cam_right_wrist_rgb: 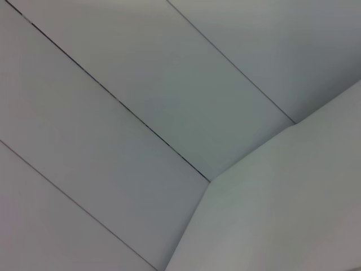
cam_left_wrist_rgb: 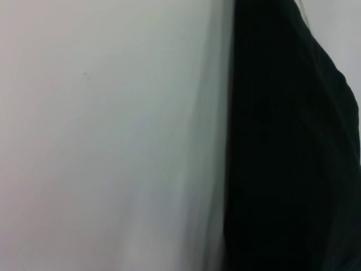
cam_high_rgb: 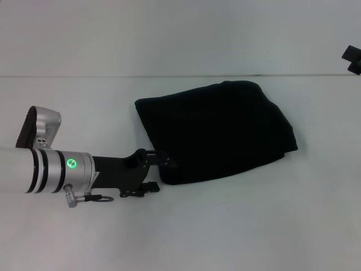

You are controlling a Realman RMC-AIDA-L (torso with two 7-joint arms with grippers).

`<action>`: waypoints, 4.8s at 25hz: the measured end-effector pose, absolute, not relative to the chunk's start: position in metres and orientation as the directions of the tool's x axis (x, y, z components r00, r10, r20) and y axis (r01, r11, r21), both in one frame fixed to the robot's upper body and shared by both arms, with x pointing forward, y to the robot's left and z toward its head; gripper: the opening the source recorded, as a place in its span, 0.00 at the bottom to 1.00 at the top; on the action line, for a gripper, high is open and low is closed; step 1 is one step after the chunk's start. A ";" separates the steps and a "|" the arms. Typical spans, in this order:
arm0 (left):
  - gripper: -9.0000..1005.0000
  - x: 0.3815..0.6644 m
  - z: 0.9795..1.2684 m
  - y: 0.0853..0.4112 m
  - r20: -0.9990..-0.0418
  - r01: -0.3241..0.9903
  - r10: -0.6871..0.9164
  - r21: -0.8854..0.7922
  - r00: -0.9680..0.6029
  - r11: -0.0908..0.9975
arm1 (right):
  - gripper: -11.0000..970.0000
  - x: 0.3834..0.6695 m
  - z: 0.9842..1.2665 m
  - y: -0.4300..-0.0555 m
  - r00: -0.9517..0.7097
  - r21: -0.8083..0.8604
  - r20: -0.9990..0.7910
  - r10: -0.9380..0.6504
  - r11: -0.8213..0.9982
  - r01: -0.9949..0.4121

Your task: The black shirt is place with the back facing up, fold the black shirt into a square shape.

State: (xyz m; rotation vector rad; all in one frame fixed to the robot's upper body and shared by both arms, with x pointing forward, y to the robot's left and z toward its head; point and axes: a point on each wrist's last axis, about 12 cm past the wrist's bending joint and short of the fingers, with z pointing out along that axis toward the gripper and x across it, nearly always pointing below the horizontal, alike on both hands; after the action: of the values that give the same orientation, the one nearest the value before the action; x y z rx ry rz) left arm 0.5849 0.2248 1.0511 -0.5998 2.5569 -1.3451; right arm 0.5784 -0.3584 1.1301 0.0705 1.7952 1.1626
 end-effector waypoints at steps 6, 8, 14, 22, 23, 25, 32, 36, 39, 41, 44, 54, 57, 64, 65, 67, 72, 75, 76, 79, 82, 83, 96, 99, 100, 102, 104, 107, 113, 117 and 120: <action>0.78 0.587 1.052 0.222 0.019 -0.261 -0.435 -0.824 -0.900 0.503 | 0.76 0.578 1.130 -0.359 -0.538 0.729 -0.679 0.500 0.544 -0.415; 0.77 0.587 1.052 0.222 0.019 -0.262 -0.438 -0.824 -0.899 0.503 | 0.76 0.577 1.129 -0.359 -0.538 0.730 -0.678 0.501 0.544 -0.413; 0.76 0.587 1.051 0.223 0.029 -0.278 -0.455 -0.824 -0.890 0.493 | 0.76 0.576 1.128 -0.360 -0.542 0.736 -0.671 0.506 0.541 -0.407; 0.50 0.587 1.051 0.224 0.028 -0.280 -0.458 -0.824 -0.888 0.493 | 0.76 0.575 1.128 -0.362 -0.536 0.737 -0.670 0.513 0.542 -0.403; 0.46 0.587 1.051 0.224 0.028 -0.280 -0.458 -0.824 -0.888 0.493 | 0.76 0.575 1.128 -0.362 -0.536 0.738 -0.670 0.514 0.542 -0.403; 0.36 0.586 1.051 0.225 0.029 -0.281 -0.459 -0.823 -0.888 0.493 | 0.76 0.575 1.128 -0.362 -0.535 0.737 -0.670 0.514 0.542 -0.403; 0.11 0.584 1.050 0.224 0.030 -0.277 -0.445 -0.821 -0.895 0.500 | 0.76 0.577 1.129 -0.361 -0.535 0.736 -0.672 0.512 0.539 -0.409; 0.11 0.581 1.049 0.225 0.021 -0.256 -0.422 -0.821 -0.906 0.510 | 0.76 0.576 1.130 -0.361 -0.535 0.737 -0.672 0.513 0.536 -0.412; 0.11 0.575 1.046 0.233 0.015 -0.244 -0.412 -0.826 -0.911 0.509 | 0.76 0.576 1.129 -0.362 -0.533 0.740 -0.668 0.519 0.534 -0.409; 0.10 0.571 1.044 0.240 0.015 -0.248 -0.424 -0.829 -0.906 0.501 | 0.76 0.575 1.129 -0.363 -0.532 0.743 -0.666 0.523 0.533 -0.406; 0.10 0.568 1.043 0.246 0.012 -0.251 -0.438 -0.834 -0.899 0.492 | 0.76 0.574 1.129 -0.363 -0.532 0.745 -0.663 0.527 0.530 -0.405; 0.14 0.560 1.042 0.253 0.062 -0.275 -0.490 -0.886 -0.869 0.374 | 0.76 0.573 1.127 -0.362 -0.533 0.749 -0.659 0.531 0.526 -0.402; 0.20 0.563 1.041 0.248 0.059 -0.274 -0.487 -0.882 -0.872 0.384 | 0.76 0.573 1.127 -0.362 -0.533 0.749 -0.659 0.531 0.526 -0.402; 0.48 0.571 1.040 0.237 0.032 -0.266 -0.486 -0.867 -0.873 0.420 | 0.76 0.573 1.127 -0.362 -0.531 0.747 -0.661 0.530 0.529 -0.403; 0.51 0.574 1.040 0.236 0.024 -0.267 -0.494 -0.863 -0.869 0.429 | 0.76 0.574 1.127 -0.362 -0.530 0.747 -0.662 0.530 0.530 -0.402; 0.58 0.574 1.039 0.236 0.020 -0.268 -0.498 -0.861 -0.867 0.432 | 0.76 0.574 1.127 -0.362 -0.530 0.746 -0.662 0.530 0.530 -0.402; 0.58 0.576 1.038 0.232 0.009 -0.264 -0.499 -0.856 -0.867 0.444 | 0.76 0.575 1.128 -0.362 -0.529 0.746 -0.662 0.531 0.530 -0.402; 0.57 0.576 1.039 0.229 -0.003 -0.250 -0.485 -0.854 -0.875 0.457 | 0.76 0.575 1.129 -0.362 -0.528 0.747 -0.662 0.533 0.529 -0.403; 0.53 0.577 1.039 0.228 -0.005 -0.247 -0.481 -0.853 -0.876 0.459 | 0.76 0.575 1.129 -0.362 -0.527 0.747 -0.662 0.533 0.528 -0.404; 0.40 0.577 1.039 0.227 -0.009 -0.242 -0.475 -0.852 -0.880 0.464 | 0.76 0.575 1.129 -0.362 -0.528 0.748 -0.661 0.533 0.525 -0.406; 0.29 0.577 1.039 0.227 -0.009 -0.242 -0.477 -0.853 -0.879 0.463 | 0.76 0.574 1.128 -0.363 -0.529 0.750 -0.659 0.535 0.526 -0.402; 0.25 0.577 1.040 0.227 -0.009 -0.242 -0.478 -0.854 -0.879 0.461 | 0.76 0.574 1.128 -0.363 -0.529 0.750 -0.659 0.535 0.526 -0.402; 0.04 0.573 1.042 0.233 -0.034 -0.197 -0.447 -0.866 -0.894 0.459 | 0.76 0.571 1.126 -0.364 -0.531 0.754 -0.654 0.539 0.524 -0.396; 0.04 0.564 1.043 0.255 -0.038 -0.187 -0.442 -0.871 -0.896 0.455 | 0.76 0.570 1.127 -0.363 -0.533 0.756 -0.652 0.539 0.517 -0.401; 0.04 0.560 1.044 0.265 -0.040 -0.188 -0.446 -0.871 -0.894 0.455 | 0.76 0.570 1.127 -0.363 -0.532 0.757 -0.651 0.541 0.515 -0.403; 0.04 0.553 1.043 0.282 -0.040 -0.195 -0.454 -0.867 -0.890 0.458 | 0.76 0.570 1.127 -0.364 -0.529 0.759 -0.649 0.546 0.513 -0.402; 0.03 0.548 1.043 0.294 -0.042 -0.199 -0.460 -0.863 -0.887 0.464 | 0.76 0.570 1.126 -0.364 -0.527 0.761 -0.647 0.551 0.512 -0.400; 0.03 0.545 1.045 0.306 -0.049 -0.198 -0.457 -0.856 -0.888 0.478 | 0.76 0.570 1.125 -0.363 -0.529 0.765 -0.642 0.555 0.510 -0.394; 0.03 0.545 1.044 0.307 -0.046 -0.201 -0.437 -0.842 -0.898 0.500 | 0.76 0.571 1.125 -0.361 -0.531 0.768 -0.638 0.558 0.505 -0.394; 0.04 0.543 1.043 0.308 -0.022 -0.222 -0.431 -0.832 -0.902 0.508 | 0.76 0.572 1.125 -0.361 -0.531 0.768 -0.639 0.557 0.504 -0.395; 0.04 0.543 1.048 0.316 -0.037 -0.202 -0.407 -0.826 -0.912 0.527 | 0.76 0.572 1.125 -0.360 -0.534 0.767 -0.639 0.553 0.505 -0.395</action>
State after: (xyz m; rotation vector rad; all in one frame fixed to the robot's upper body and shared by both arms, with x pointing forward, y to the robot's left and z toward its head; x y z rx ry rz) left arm 0.5433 0.3157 1.0483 -0.5160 2.5415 -1.3304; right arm 0.5719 -0.3601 1.1249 0.1334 1.7636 1.2064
